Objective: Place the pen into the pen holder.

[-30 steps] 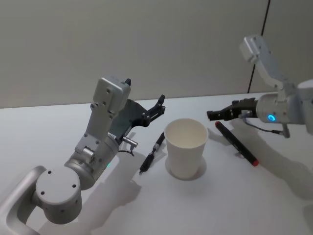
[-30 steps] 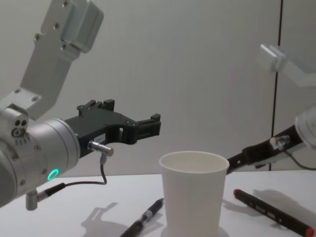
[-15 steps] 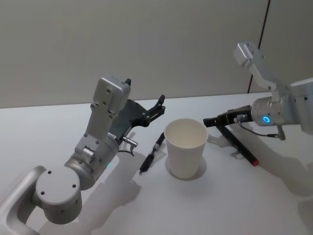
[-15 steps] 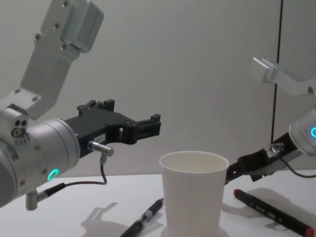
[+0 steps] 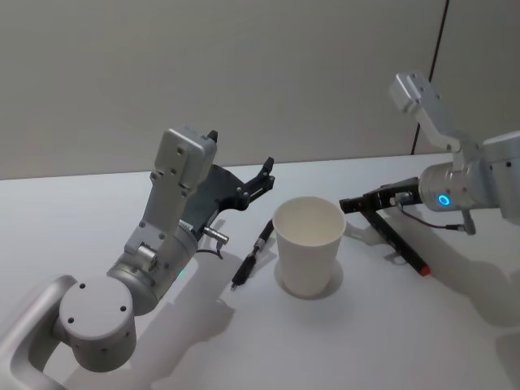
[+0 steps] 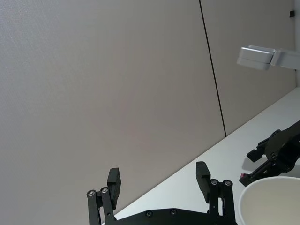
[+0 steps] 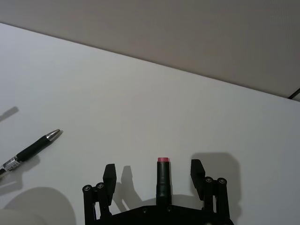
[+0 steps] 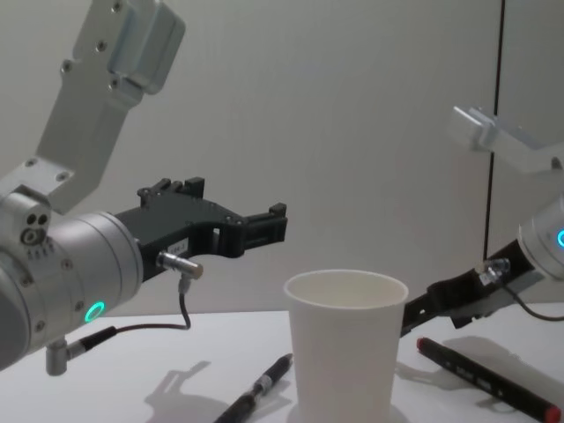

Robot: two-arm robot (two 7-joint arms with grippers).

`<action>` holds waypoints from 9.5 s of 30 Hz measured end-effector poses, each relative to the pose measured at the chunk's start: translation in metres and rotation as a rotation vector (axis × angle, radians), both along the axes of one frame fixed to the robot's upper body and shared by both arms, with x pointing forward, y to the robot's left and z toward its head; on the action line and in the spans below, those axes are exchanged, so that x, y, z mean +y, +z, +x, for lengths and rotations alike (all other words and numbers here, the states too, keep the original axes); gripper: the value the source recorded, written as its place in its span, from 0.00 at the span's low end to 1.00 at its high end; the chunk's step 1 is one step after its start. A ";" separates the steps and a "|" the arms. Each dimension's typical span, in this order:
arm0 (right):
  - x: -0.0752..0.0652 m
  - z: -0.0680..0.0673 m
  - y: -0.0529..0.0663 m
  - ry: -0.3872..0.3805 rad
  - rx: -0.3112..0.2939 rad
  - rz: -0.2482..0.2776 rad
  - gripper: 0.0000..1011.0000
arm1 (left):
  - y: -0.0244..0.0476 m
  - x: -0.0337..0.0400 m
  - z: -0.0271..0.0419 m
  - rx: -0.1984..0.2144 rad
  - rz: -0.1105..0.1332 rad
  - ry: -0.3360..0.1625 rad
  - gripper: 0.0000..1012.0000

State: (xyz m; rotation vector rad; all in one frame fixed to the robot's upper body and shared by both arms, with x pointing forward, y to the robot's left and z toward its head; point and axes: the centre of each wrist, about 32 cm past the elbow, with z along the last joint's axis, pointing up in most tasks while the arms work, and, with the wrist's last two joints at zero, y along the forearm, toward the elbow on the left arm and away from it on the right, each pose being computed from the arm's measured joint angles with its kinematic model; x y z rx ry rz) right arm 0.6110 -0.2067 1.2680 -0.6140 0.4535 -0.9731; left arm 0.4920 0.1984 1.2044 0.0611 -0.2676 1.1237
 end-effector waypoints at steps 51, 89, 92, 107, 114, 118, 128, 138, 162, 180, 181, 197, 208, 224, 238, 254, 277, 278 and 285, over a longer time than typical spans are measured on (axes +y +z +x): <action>-0.008 -0.008 -0.015 -0.020 0.039 -0.009 0.17 | 0.0000 0.0000 0.0000 0.000 0.000 0.000 0.99; -0.002 -0.012 -0.001 0.016 -0.147 0.106 0.17 | 0.0000 0.0000 0.0000 0.000 0.000 0.000 0.99; -0.001 -0.014 0.003 0.021 -0.192 0.139 0.17 | 0.0000 0.0000 0.0000 0.000 0.000 0.000 0.99; 0.007 -0.023 0.024 0.048 -0.411 0.315 0.17 | 0.0000 0.0000 0.0000 0.000 0.000 0.000 0.99; 0.011 -0.026 0.033 0.060 -0.523 0.406 0.17 | 0.0000 0.0000 0.0000 0.000 0.000 0.000 0.99; 0.012 -0.027 0.033 0.068 -0.554 0.426 0.17 | 0.0000 0.0000 0.0000 0.000 0.000 0.000 0.99; 0.015 -0.034 0.030 0.126 -0.597 0.402 0.17 | 0.0000 0.0000 0.0000 0.000 0.000 0.000 0.99; 0.020 -0.052 0.021 0.230 -0.632 0.314 0.17 | 0.0000 0.0000 0.0000 0.000 0.000 0.000 0.99; 0.030 -0.128 0.048 0.445 -0.903 0.218 0.17 | 0.0000 0.0000 0.0000 0.000 0.000 0.000 0.99; 0.020 -0.141 0.050 0.419 -0.943 0.234 0.17 | 0.0000 0.0000 0.0000 0.000 0.000 0.000 0.99; 0.020 -0.141 0.048 0.414 -0.930 0.242 0.17 | 0.0000 0.0000 0.0000 0.000 0.000 0.000 0.99; 0.018 -0.118 0.011 0.376 -0.753 0.345 0.17 | 0.0000 0.0000 0.0000 0.000 0.000 0.000 0.99; 0.025 -0.084 -0.021 0.366 -0.658 0.448 0.17 | 0.0000 0.0000 0.0000 0.000 0.000 0.000 0.99; 0.040 -0.067 -0.026 0.426 -0.679 0.537 0.17 | 0.0000 0.0000 0.0000 0.000 0.000 0.000 0.99; 0.032 -0.073 -0.026 0.435 -0.681 0.538 0.17 | 0.0000 0.0000 0.0000 0.000 0.000 0.000 0.99; 0.020 -0.077 -0.025 0.382 -0.714 0.507 0.17 | 0.0000 0.0000 0.0000 0.000 0.000 0.000 0.99; 0.018 -0.078 -0.025 0.363 -0.726 0.493 0.69 | 0.0000 0.0000 0.0000 0.000 0.000 0.000 0.99; 0.018 -0.078 -0.025 0.363 -0.726 0.493 0.69 | 0.0000 0.0000 0.0000 0.000 0.000 0.000 0.99; 0.018 -0.078 -0.025 0.363 -0.728 0.491 0.89 | 0.0000 0.0000 0.0000 0.000 0.000 0.000 0.99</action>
